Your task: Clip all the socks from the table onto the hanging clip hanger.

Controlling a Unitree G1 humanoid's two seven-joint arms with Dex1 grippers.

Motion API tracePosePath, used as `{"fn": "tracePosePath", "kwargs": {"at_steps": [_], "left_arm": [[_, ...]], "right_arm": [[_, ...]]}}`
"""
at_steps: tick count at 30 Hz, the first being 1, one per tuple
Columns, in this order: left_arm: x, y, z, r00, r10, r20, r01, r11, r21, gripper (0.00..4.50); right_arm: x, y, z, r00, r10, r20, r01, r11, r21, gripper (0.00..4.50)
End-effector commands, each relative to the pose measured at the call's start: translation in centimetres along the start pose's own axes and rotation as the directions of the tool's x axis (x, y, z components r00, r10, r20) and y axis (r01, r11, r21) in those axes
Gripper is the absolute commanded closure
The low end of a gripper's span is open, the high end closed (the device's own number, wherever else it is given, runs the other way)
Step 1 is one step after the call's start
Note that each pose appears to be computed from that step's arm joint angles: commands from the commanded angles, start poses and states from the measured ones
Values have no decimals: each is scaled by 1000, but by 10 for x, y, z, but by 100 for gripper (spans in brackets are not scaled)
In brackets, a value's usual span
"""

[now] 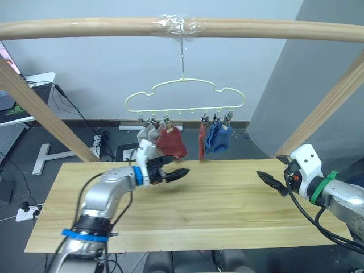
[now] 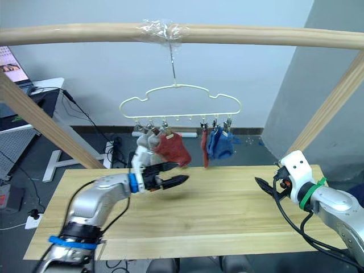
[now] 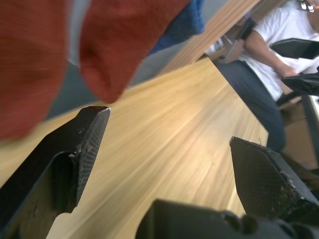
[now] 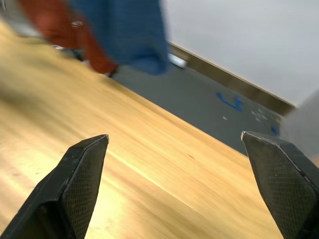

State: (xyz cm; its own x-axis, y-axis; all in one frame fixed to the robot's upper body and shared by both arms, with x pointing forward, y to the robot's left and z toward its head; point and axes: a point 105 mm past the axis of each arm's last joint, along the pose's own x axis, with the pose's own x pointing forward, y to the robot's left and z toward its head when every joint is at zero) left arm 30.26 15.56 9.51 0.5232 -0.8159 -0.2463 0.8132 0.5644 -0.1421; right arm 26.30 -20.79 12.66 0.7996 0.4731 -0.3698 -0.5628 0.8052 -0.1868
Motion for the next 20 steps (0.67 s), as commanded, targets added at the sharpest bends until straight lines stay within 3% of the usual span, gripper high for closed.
{"fn": "tracePosePath", "kwargs": {"at_steps": [1, 4, 6, 9, 12, 20], "left_arm": [[-60, 13, 24, 996, 84, 34, -87, 992, 95, 5], [-99, 25, 23, 985, 171, -27, -166, 975, 149, 5], [-125, 42, 14, 949, 305, -77, -295, 948, 117, 5], [-159, 63, 3, 867, 480, -136, -452, 871, 190, 5], [-162, 66, 3, 853, 513, -100, -491, 852, 183, 5], [-119, 56, -2, 887, 458, -60, -444, 881, 161, 5]], "right_arm": [[-18, 1, 16, 997, 56, 49, -51, 994, -99, 0], [-30, 5, 15, 991, 127, 36, -122, 986, -110, 0], [-38, -2, 6, 990, 138, -36, -141, 981, -134, 0], [-45, -18, 12, 994, 102, -24, -105, 987, -121, 0], [-44, -27, 17, 998, 62, 11, -60, 991, -118, 0], [-30, -19, 14, 997, 74, 32, -70, 992, -103, 0]]}}
